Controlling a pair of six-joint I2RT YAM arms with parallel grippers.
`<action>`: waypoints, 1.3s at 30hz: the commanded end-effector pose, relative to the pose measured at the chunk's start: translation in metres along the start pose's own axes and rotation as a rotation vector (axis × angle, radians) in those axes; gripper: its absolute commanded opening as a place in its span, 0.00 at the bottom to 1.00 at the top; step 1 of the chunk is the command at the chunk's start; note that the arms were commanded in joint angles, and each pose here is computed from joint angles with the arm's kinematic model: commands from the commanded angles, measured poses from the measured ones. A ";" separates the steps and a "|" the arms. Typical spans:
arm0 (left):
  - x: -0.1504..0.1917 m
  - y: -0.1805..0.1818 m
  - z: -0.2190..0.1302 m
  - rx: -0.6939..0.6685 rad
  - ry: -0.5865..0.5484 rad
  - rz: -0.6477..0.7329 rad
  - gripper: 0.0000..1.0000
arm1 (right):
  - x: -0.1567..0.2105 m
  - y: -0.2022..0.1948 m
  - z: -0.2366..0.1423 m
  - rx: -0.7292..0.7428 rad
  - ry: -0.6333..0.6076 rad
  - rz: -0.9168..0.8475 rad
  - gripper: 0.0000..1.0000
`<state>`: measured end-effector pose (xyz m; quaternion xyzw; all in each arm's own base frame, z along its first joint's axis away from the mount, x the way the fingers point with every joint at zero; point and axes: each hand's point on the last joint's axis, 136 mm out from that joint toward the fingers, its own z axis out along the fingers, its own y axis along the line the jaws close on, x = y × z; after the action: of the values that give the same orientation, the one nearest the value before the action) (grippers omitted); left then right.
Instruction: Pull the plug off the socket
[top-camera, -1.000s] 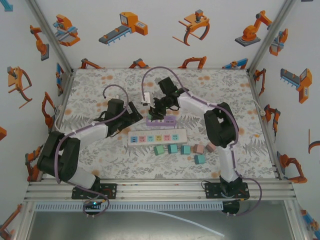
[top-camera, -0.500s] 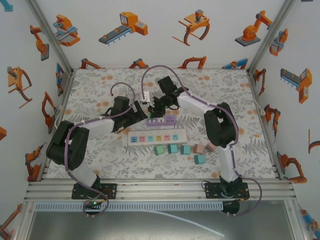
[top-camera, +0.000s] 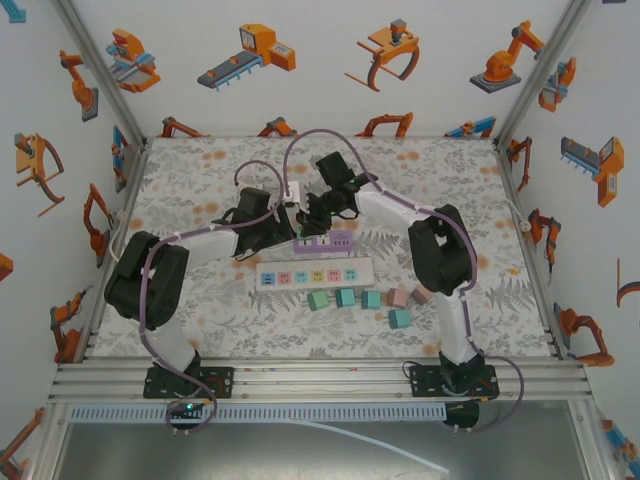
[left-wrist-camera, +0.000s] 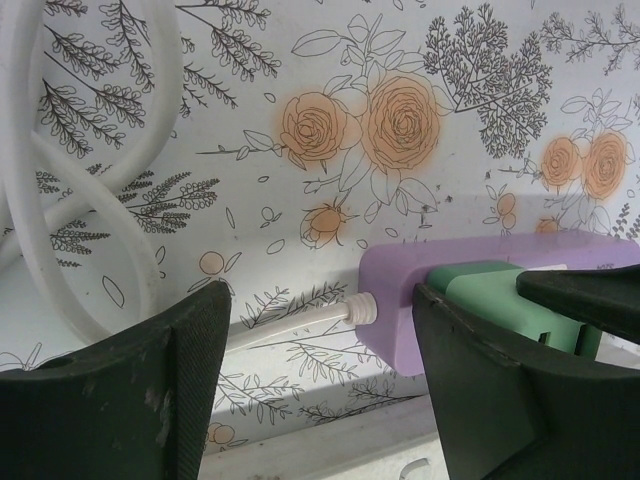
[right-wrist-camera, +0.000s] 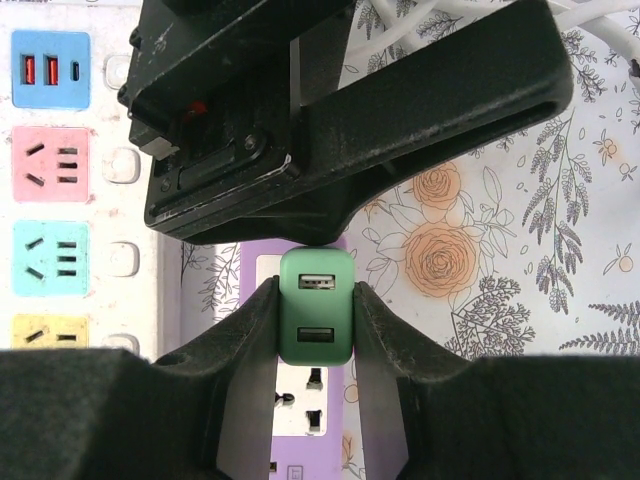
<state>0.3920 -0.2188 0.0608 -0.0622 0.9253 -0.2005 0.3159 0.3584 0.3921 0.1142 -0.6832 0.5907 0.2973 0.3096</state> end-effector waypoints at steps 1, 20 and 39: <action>0.049 0.033 0.009 -0.112 0.155 0.031 0.68 | -0.019 -0.004 0.000 -0.004 -0.055 -0.003 0.24; 0.069 0.054 0.004 -0.182 0.190 0.069 0.67 | -0.040 -0.023 -0.022 0.079 -0.118 0.015 0.18; 0.045 0.036 -0.010 -0.142 0.123 0.052 0.65 | -0.058 -0.008 -0.053 0.136 -0.135 -0.044 0.17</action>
<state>0.3849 -0.2163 0.0620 -0.0607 0.9251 -0.1938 0.3209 0.3637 0.3903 0.1679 -0.6522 0.5883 0.2982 0.3736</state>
